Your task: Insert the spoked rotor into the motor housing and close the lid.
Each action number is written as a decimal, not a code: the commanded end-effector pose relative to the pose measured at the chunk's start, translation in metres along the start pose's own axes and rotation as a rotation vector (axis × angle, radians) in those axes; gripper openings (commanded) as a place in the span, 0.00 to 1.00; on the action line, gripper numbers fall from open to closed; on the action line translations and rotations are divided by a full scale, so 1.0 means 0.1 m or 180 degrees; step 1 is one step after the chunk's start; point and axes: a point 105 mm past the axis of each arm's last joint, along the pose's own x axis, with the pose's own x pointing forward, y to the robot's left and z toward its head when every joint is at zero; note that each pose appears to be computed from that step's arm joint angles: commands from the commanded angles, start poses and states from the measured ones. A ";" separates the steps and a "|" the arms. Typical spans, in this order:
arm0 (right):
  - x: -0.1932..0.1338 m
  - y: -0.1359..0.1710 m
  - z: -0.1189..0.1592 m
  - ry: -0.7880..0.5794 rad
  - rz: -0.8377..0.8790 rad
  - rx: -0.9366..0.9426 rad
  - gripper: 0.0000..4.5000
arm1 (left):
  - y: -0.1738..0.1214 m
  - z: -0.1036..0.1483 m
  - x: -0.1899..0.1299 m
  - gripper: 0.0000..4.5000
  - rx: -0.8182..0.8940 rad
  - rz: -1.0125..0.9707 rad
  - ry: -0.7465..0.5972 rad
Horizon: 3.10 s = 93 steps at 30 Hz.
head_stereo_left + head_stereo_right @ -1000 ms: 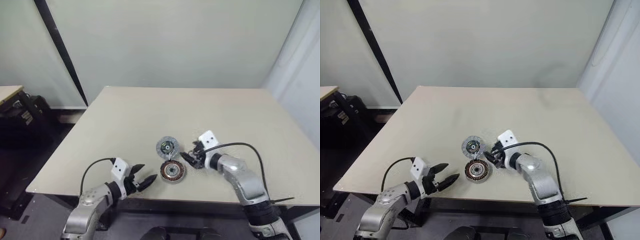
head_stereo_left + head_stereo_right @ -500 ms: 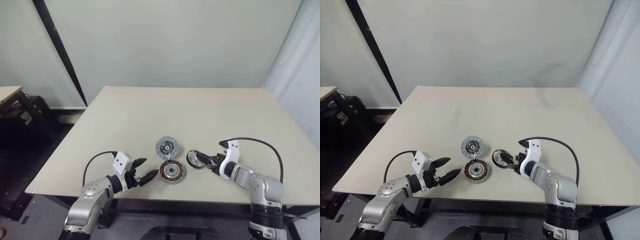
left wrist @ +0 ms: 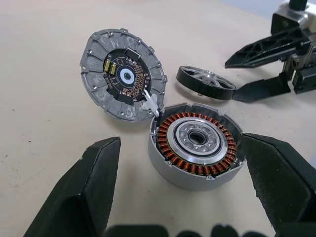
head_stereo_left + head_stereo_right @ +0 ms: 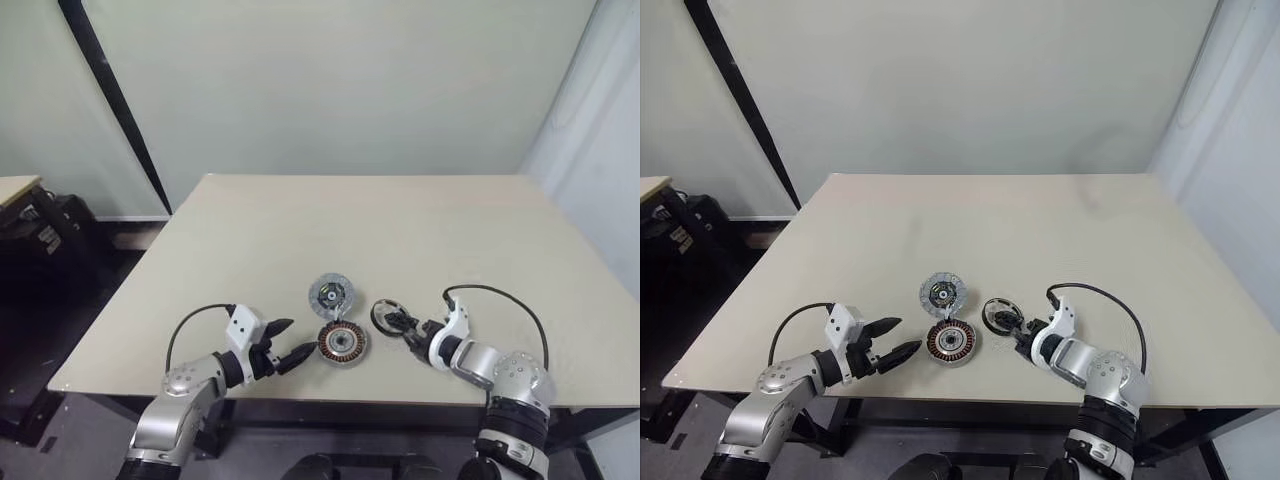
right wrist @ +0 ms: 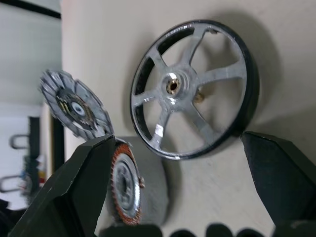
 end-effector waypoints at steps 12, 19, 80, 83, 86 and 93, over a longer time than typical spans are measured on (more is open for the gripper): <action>0.13 0.09 0.13 -0.0240 0.0057 0.0271 0.63 | -0.04 0.13 0.02 0.92 0.0189 -0.0070 -0.0073; 0.09 0.04 0.15 -0.0280 0.0009 0.0277 0.11 | -0.05 0.13 0.03 0.92 0.0182 -0.0080 -0.0077; 0.20 0.73 -0.91 0.0928 0.0775 -0.0098 0.10 | 0.03 0.09 -0.16 0.92 -0.0019 0.0030 -0.0015; 0.18 0.69 -0.88 0.0909 0.0736 -0.0108 0.10 | 0.03 0.09 -0.15 0.92 -0.0016 0.0019 -0.0015; 0.16 0.65 -0.87 0.0897 0.0706 -0.0107 0.10 | 0.03 0.09 -0.14 0.92 -0.0011 0.0012 -0.0018; 0.17 0.62 -0.82 0.0832 0.0684 -0.0054 0.10 | 0.02 0.10 -0.12 0.92 -0.0004 -0.0005 -0.0024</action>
